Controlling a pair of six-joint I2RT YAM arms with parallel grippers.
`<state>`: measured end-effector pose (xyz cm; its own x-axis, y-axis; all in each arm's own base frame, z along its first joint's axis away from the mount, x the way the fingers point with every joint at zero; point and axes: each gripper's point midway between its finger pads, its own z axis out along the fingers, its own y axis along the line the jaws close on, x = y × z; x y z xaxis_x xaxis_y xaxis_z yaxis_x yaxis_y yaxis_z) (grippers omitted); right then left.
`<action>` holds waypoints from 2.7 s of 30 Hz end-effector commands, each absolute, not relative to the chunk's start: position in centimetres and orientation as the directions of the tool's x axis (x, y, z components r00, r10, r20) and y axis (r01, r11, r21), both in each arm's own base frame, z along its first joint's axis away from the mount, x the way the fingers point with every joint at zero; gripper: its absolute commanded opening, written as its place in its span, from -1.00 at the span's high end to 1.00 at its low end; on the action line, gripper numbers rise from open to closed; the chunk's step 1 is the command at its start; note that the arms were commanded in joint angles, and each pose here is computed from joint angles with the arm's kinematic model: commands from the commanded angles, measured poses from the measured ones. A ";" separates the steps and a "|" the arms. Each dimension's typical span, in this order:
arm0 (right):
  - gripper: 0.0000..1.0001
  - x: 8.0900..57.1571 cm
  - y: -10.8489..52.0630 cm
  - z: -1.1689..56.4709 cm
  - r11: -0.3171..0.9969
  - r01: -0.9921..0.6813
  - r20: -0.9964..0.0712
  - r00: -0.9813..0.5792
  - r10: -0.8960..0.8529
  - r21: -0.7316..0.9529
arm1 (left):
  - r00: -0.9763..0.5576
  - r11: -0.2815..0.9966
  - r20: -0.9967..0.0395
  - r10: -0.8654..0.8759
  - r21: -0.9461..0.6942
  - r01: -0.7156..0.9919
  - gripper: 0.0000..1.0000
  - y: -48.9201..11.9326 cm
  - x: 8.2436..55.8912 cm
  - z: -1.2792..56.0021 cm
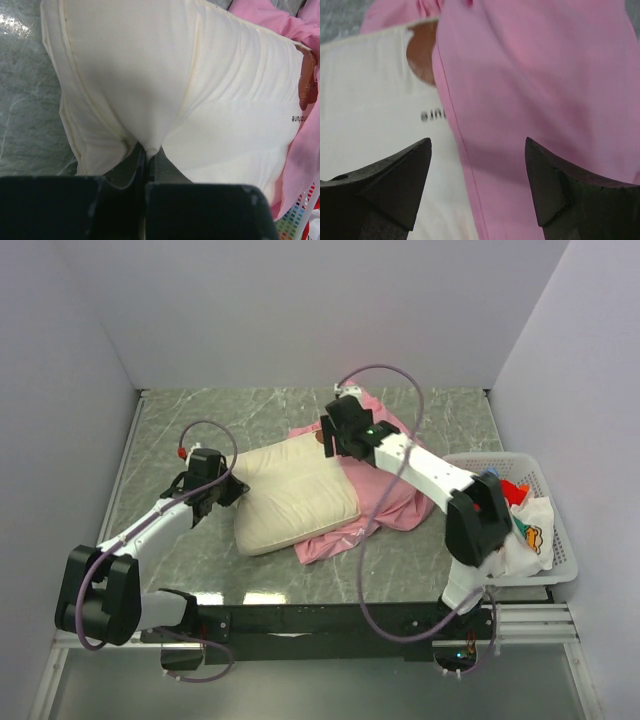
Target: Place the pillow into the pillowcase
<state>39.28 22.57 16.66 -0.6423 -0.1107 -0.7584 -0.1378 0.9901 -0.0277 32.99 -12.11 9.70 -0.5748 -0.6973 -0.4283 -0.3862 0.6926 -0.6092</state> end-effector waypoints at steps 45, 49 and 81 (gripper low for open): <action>0.96 39.7 36.3 22.3 0.919 -0.393 -0.836 -0.503 -0.218 -0.003 | -0.346 0.670 -0.591 -0.729 -0.719 -0.184 0.98 -13.4 31.4 20.8; 0.25 42.2 33.6 20.5 0.952 -0.302 -0.807 -0.552 -0.209 -0.040 | -0.394 0.665 -0.554 -0.733 -0.705 -0.245 0.98 -13.2 30.8 16.8; -0.68 26.2 19.1 6.1 0.879 0.066 -0.687 -0.598 0.414 0.472 | -0.529 0.714 -0.497 -0.688 -0.596 -0.368 -0.75 -14.3 23.8 8.4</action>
